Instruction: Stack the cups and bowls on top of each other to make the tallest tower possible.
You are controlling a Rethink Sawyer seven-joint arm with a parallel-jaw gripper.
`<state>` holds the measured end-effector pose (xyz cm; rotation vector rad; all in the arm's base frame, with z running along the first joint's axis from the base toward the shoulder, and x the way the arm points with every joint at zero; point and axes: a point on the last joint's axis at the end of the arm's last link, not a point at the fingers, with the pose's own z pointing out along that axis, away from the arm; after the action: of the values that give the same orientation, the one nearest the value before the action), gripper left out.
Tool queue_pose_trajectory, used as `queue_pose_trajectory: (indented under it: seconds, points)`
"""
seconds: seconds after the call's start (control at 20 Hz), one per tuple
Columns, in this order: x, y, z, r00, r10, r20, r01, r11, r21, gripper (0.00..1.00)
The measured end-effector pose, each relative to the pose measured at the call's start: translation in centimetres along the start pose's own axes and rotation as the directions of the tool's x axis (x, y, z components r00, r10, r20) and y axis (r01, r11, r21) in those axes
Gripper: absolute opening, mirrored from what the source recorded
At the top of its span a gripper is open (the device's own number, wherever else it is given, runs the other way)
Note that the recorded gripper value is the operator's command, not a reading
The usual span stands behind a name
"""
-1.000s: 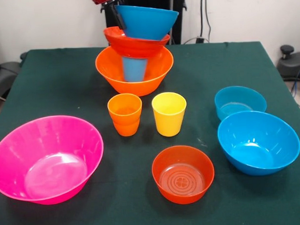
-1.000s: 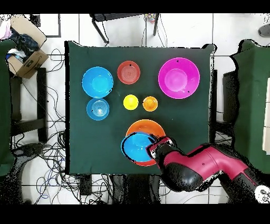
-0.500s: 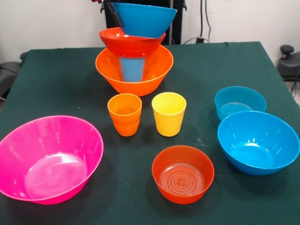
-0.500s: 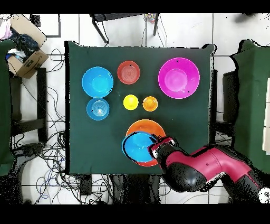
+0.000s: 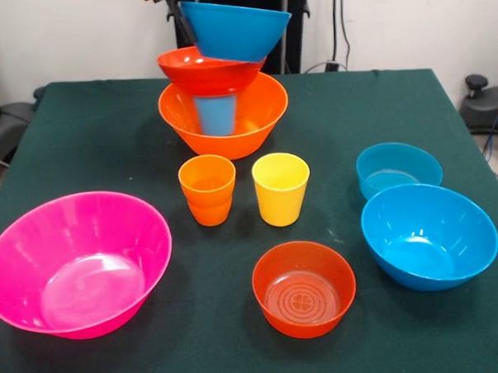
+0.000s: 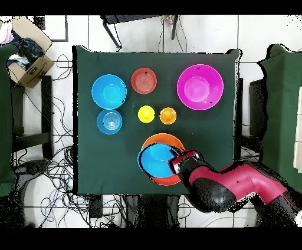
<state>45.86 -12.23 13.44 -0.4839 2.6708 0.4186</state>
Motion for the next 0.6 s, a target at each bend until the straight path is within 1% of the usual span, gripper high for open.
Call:
queue_pose_trajectory:
  seconds: [0.2,0.6]
  points:
    - [-0.4,-0.7,-0.1,0.9999,0.008,0.010,-0.008,0.9999,0.011,0.00]
    - [-0.5,-1.4,-0.2,0.9996,0.020,0.020,-0.020,0.9996,0.018,0.00]
